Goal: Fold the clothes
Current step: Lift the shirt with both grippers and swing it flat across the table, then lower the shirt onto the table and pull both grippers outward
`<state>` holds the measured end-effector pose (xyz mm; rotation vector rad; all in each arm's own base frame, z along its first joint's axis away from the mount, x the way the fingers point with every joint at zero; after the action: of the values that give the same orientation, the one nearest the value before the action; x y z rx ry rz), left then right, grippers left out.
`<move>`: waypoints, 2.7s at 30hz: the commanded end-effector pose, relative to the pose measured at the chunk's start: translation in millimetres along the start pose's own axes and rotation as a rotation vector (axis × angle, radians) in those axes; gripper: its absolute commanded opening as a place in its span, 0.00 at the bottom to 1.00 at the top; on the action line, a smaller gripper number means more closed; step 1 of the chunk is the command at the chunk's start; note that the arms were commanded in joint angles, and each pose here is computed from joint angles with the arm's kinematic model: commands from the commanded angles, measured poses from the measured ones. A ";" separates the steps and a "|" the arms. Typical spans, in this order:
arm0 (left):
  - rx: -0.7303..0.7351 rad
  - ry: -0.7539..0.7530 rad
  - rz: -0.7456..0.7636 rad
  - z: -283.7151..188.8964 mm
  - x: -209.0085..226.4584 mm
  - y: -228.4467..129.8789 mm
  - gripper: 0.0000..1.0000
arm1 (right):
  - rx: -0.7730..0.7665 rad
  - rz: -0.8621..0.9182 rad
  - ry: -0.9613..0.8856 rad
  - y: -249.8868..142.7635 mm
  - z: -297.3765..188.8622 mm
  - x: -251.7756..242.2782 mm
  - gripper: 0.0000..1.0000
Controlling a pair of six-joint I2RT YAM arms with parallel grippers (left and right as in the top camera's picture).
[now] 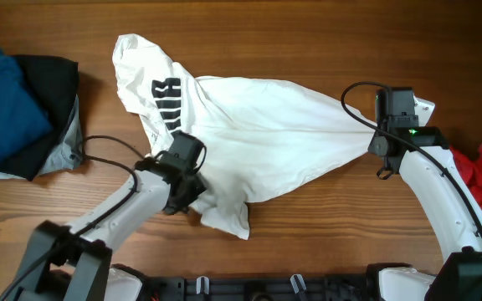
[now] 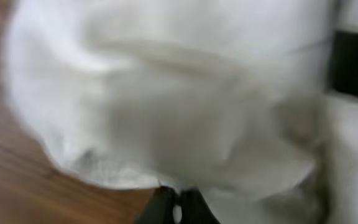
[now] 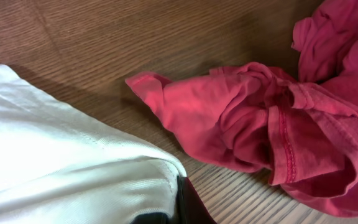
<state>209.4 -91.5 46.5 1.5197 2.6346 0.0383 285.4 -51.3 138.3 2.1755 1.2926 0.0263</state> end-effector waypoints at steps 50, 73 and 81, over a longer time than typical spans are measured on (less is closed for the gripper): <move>-1.075 -0.678 0.174 -415.7 -56.9 298.6 0.04 | -0.683 0.162 0.301 276.2 -204.9 3.6 0.04; 0.353 0.118 0.203 -121.1 20.7 152.9 0.04 | 0.470 -0.320 0.411 72.7 -53.1 67.2 0.04; 0.365 0.161 0.061 -127.6 65.4 123.1 0.04 | 0.551 -0.168 0.220 36.0 -42.3 26.6 0.04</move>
<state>287.9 18.0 149.6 1.8826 2.8048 -0.4890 330.3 -6.2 166.8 2.5074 1.9884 -0.1982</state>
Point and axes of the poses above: each gripper's point midway between its finger pads, its own z axis out along the fingers, its own x axis along the line the jaws close on, y = z × x, the point moved 5 cm from there along -z, back along the fingers, and after that the axes turned 2 degrees about z, right-handed, at the moved point
